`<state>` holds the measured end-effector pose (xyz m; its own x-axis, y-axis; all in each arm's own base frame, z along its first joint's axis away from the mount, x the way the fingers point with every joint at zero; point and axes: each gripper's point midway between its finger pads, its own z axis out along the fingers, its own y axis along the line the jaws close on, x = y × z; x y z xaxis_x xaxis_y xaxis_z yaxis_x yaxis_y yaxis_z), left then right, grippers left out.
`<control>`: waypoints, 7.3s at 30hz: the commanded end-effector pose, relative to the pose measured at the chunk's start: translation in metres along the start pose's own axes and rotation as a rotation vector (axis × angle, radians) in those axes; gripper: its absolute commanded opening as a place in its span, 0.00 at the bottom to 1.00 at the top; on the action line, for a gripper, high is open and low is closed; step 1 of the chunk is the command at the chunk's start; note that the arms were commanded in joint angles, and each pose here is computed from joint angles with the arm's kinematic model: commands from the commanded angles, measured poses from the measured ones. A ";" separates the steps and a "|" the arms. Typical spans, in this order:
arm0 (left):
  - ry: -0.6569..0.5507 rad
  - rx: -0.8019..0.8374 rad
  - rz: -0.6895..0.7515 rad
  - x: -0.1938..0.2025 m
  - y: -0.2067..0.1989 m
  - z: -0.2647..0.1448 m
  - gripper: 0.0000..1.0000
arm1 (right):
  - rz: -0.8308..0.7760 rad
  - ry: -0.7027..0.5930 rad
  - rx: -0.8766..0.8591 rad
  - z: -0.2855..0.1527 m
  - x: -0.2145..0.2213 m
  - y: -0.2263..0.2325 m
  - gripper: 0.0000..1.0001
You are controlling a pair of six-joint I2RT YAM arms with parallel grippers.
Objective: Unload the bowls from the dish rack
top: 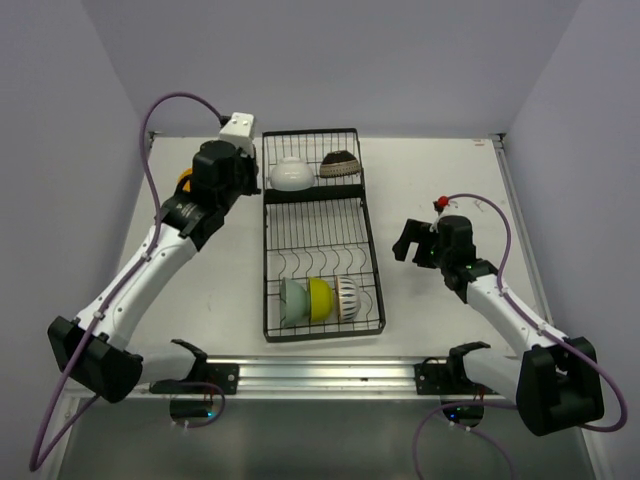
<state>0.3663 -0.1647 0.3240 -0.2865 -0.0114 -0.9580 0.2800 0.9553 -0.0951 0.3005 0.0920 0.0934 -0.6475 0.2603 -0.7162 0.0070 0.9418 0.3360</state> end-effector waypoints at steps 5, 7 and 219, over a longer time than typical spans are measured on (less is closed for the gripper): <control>0.184 -0.431 0.124 0.030 0.104 0.013 0.00 | -0.009 -0.047 -0.013 -0.001 -0.019 0.008 0.99; 0.225 -0.476 0.134 0.037 0.120 0.024 0.00 | -0.009 -0.043 -0.013 -0.001 -0.018 0.008 0.99; 0.455 0.545 -0.481 0.209 -0.068 -0.102 0.58 | -0.032 -0.012 0.002 0.010 -0.009 0.002 0.00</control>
<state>0.2059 -0.1947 0.1565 -0.7697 -0.1415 -0.6225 0.4028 0.6489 -0.6455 0.3079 0.0939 0.0903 -0.6591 0.2340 -0.7147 -0.0082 0.9481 0.3179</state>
